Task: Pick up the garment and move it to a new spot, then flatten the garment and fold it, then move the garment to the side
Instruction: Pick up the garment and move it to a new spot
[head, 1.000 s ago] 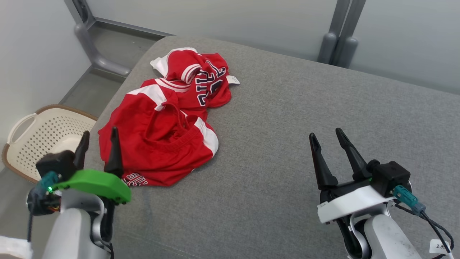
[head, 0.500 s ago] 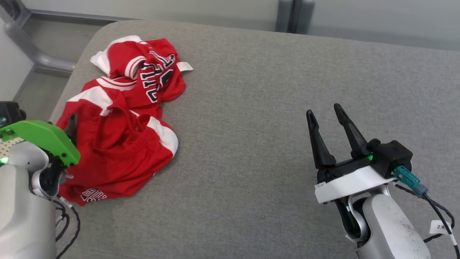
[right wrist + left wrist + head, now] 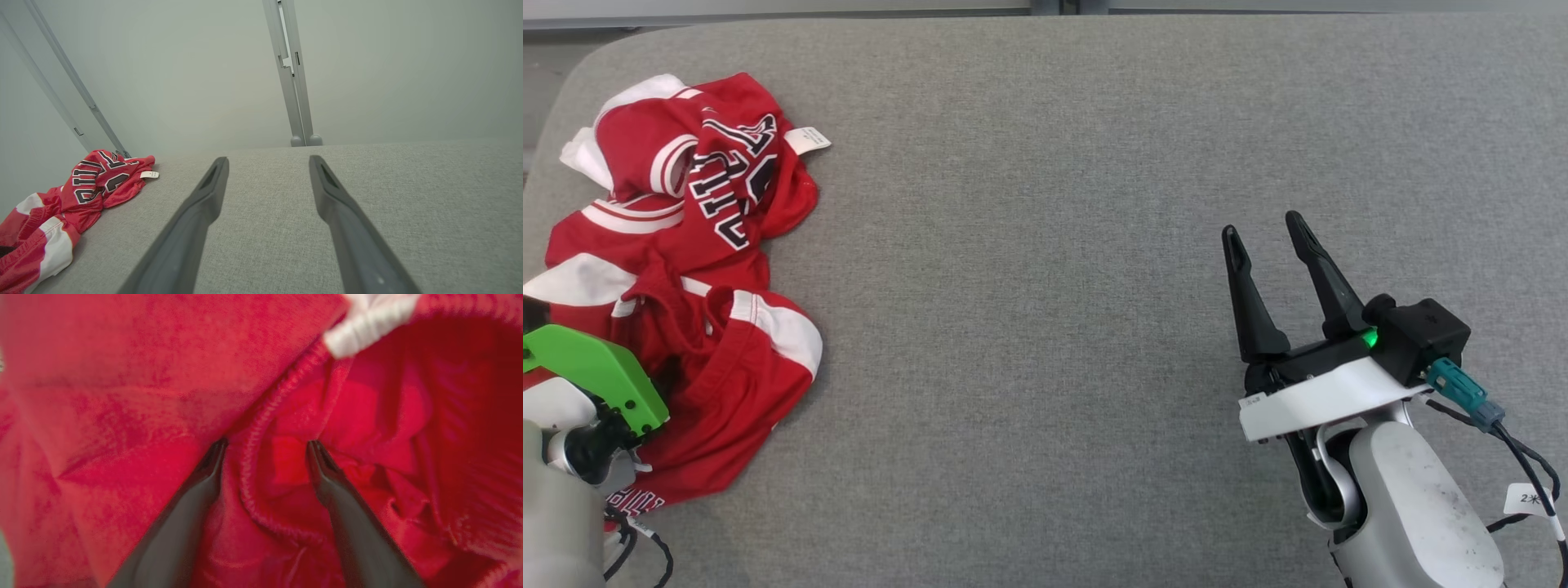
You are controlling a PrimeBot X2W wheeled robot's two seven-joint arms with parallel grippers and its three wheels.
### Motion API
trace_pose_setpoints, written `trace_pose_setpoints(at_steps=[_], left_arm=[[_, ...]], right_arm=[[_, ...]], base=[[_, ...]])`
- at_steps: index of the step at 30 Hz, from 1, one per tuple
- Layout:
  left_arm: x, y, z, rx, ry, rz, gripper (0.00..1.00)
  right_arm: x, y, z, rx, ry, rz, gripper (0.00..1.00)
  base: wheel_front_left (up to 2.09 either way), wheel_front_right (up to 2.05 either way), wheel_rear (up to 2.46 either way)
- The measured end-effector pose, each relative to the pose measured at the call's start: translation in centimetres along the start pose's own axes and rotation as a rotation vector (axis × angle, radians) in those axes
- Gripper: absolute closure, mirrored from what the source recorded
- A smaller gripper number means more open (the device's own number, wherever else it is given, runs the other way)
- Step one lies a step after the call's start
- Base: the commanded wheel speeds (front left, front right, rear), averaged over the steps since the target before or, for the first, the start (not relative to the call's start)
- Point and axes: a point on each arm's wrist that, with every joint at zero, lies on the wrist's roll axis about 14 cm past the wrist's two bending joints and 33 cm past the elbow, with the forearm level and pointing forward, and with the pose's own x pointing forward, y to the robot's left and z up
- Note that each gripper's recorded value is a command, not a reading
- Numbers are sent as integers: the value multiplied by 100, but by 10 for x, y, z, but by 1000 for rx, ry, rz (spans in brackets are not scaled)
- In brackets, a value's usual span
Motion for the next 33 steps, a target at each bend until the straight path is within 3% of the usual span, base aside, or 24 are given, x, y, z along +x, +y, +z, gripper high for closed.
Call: trace_pose_setpoints(at_steps=[2,3,4,5,13,19,26,33], left_arm=[[5,-2,-2,-6,18,-1,0],[7,-2,-2,-5,19,0,34],[8,-2,0,0,11,0,60],[8,-2,2,4,-4,0,100],[-9,-12,26,67,-114,-31,100],[-49,-28,72,172,-293,-90,100],[-121,-85,121,319,-549,-243,100],[-189,-169,120,438,-707,-474,100]], right_arm=[[0,-5,-1,-2,1,-11,0],[-1,-6,-1,-3,2,-15,0],[-1,-8,-1,-4,4,-20,0],[-1,-9,-1,-5,4,-23,0],[-6,-1,11,-7,-20,-13,0],[-17,7,24,-3,-43,-14,0],[-30,19,39,-7,-70,0,0],[-46,18,58,-12,-114,-19,0]], base=[[0,0,0],[0,0,0],[0,0,0],[0,0,0],[0,0,0],[0,0,0],[0,0,0],[0,0,0]])
